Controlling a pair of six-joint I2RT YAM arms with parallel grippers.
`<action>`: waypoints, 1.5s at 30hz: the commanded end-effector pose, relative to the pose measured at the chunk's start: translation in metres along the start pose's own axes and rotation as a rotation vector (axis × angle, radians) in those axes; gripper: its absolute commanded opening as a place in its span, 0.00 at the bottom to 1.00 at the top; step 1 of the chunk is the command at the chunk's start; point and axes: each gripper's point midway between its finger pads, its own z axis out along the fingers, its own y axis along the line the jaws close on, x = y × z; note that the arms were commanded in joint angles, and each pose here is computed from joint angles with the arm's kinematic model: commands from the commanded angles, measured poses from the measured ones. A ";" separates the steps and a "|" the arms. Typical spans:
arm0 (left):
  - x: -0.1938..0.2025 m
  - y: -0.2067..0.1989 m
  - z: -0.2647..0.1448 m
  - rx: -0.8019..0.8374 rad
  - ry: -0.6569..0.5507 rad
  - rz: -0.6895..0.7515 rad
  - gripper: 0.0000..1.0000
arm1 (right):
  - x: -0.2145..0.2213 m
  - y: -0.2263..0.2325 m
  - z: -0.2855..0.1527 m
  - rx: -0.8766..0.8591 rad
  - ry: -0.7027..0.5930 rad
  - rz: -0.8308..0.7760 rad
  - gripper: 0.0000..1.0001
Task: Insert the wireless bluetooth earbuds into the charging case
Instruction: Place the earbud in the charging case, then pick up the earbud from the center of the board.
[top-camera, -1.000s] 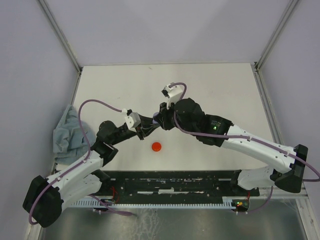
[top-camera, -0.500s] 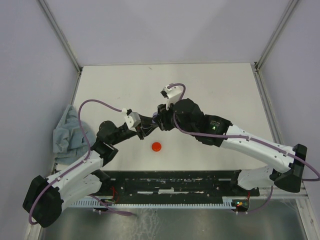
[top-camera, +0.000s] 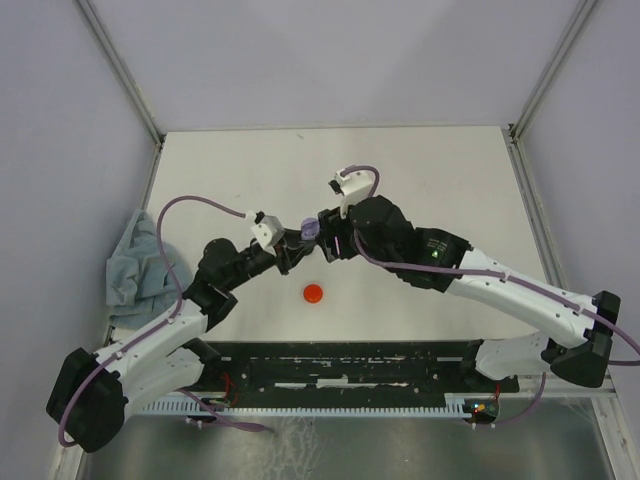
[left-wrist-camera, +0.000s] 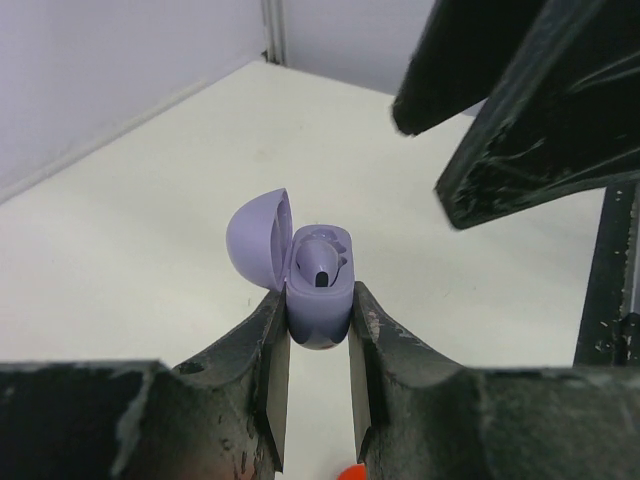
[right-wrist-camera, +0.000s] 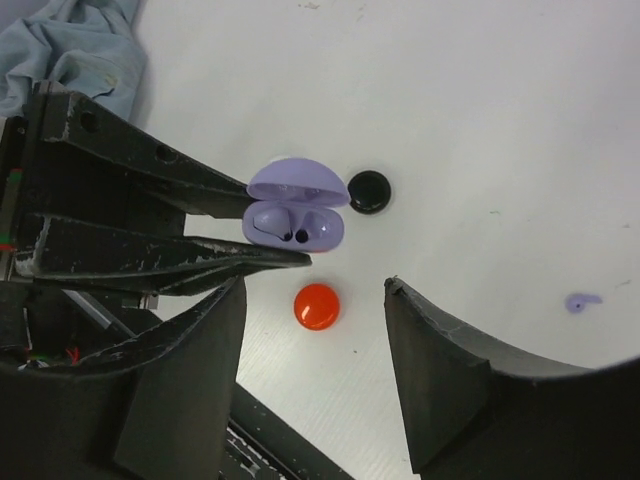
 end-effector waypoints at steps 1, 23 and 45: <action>-0.005 0.031 0.004 -0.160 0.034 -0.046 0.03 | -0.011 -0.036 -0.014 0.111 0.000 0.001 0.66; 0.017 0.060 0.003 -0.288 0.138 -0.039 0.03 | 0.079 -0.193 0.057 0.282 0.339 0.089 0.70; 0.015 0.057 0.003 -0.259 0.155 -0.022 0.03 | 0.138 -0.251 0.132 0.186 0.528 0.203 0.69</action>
